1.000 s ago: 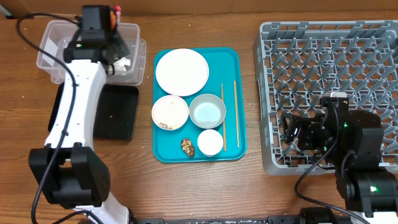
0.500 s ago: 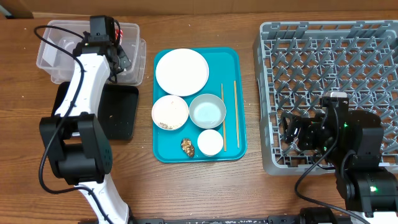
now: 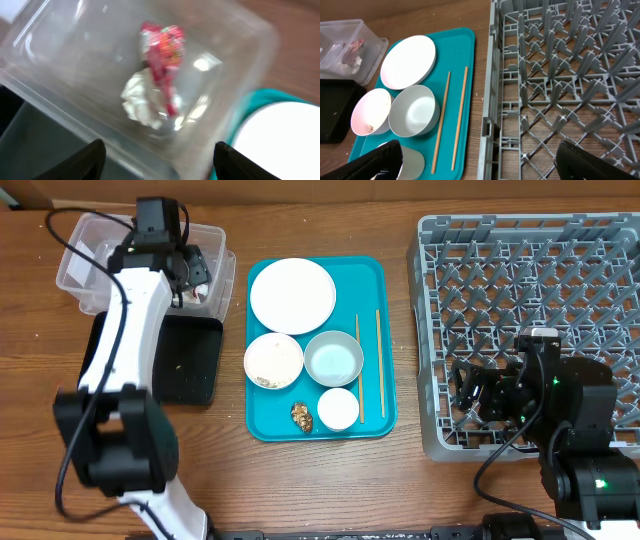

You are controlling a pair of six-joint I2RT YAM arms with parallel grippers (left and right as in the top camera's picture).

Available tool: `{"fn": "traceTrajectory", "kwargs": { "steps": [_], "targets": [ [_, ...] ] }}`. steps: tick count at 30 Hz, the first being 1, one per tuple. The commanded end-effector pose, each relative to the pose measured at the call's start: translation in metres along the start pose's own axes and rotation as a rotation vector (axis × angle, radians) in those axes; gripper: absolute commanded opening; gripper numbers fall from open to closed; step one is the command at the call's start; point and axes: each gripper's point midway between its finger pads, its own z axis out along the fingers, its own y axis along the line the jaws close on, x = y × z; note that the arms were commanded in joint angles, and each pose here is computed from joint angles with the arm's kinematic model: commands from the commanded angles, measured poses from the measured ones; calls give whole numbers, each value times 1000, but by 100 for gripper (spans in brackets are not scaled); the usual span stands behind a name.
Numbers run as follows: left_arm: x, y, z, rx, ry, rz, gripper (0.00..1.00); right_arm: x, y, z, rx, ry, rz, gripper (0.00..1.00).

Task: Sort waste into correct bins and load items into the dishwasher
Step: 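Reach the left gripper to the white paper cup and grasp it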

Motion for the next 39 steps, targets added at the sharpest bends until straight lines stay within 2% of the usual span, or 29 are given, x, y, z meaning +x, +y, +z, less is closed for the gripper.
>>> {"fn": "traceTrajectory", "kwargs": {
  "steps": [1, 7, 17, 26, 39],
  "targets": [
    [-8, -45, -51, 148, -61, 127, 71, -12, 2, -7, -1, -34, -6, 100],
    [46, -85, -52, 198, 89, 249, 74, -12, 2, -7, -1, -34, -6, 100],
    [109, -125, -48, 205, 239, 396, 73, -12, 2, -7, -1, -34, -6, 100],
    [131, -134, -55, 221, 295, 437, 72, -12, 2, -7, -1, -34, -6, 100],
    [173, -134, -73, 258, 459, 488, 72, -12, 3, -7, -1, -34, -6, 100]
  ]
}}
